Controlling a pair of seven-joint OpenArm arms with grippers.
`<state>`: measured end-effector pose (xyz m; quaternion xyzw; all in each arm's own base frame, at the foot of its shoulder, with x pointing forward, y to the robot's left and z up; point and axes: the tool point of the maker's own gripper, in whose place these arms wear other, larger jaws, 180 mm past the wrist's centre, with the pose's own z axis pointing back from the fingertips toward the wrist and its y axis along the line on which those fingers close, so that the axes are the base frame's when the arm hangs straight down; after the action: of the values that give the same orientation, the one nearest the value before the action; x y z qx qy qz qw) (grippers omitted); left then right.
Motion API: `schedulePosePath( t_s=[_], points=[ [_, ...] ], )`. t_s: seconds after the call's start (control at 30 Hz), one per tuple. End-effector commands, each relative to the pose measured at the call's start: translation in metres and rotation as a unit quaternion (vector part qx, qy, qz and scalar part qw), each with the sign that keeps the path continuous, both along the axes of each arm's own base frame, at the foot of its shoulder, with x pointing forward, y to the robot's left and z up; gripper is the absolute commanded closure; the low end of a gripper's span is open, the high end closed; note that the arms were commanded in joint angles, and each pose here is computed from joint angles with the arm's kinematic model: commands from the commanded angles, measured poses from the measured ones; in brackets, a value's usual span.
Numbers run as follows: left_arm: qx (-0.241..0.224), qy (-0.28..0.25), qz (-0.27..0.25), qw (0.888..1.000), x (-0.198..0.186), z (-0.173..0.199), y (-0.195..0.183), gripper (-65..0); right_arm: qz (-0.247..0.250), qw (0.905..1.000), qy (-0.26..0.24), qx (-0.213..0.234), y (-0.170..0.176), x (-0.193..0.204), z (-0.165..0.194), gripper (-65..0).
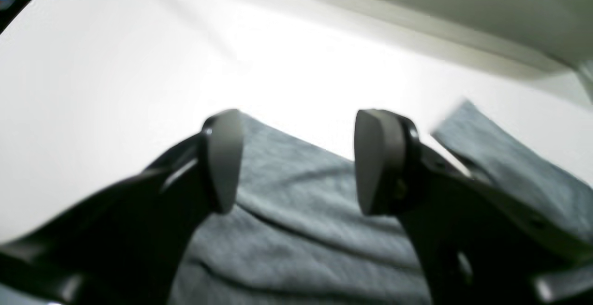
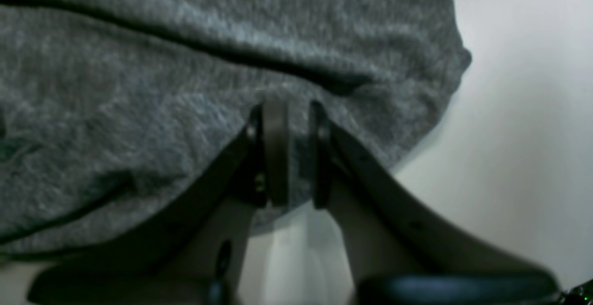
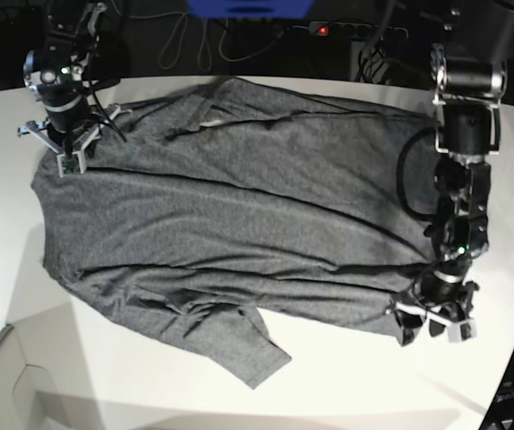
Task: Layout the t-shirt on the table in an organized manner, then fold the t-shirt properly
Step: 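Release the shirt and move the left gripper to the shoulder corner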
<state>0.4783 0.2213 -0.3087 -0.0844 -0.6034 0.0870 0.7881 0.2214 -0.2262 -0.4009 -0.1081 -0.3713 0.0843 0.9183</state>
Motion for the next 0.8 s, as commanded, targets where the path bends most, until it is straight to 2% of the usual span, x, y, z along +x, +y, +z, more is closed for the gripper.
schedulePosePath(
  t_s=[0.0, 0.17, 0.43, 0.5, 0.67, 0.77],
  points=[
    [0.004, -0.029, 0.009, 1.0, -0.003, 0.023, 0.012, -37.0, 0.002, 0.9997, -0.022, -0.006, -0.003, 0.005, 0.012, -7.1],
    [0.003, -0.008, 0.031, 0.999, -0.062, 0.027, 0.034, -37.0, 0.002, 0.9998, -0.018, -0.006, -0.002, 0.0, 0.01, -7.1],
    [0.047, 0.051, 0.099, 0.993, -0.173, 0.016, 0.093, -37.1, 0.003, 1.0, -0.001, -0.007, -0.003, -0.013, 0.003, -7.3],
    [0.057, 0.066, 0.114, 0.99, -0.196, 0.013, 0.105, -37.1, 0.004, 1.0, 0.001, -0.005, -0.001, -0.014, 0.002, -10.2],
    [0.016, 0.107, 0.141, 0.984, -0.232, -0.013, 0.125, -37.9, 0.004, 1.0, 0.001, -0.003, 0.0, -0.015, 0.002, -19.9],
    [0.001, 0.133, 0.152, 0.979, -0.244, -0.033, 0.13, -43.5, -0.002, 1.0, 0.002, 0.007, 0.006, -0.017, -0.001, -21.9]
  ],
)
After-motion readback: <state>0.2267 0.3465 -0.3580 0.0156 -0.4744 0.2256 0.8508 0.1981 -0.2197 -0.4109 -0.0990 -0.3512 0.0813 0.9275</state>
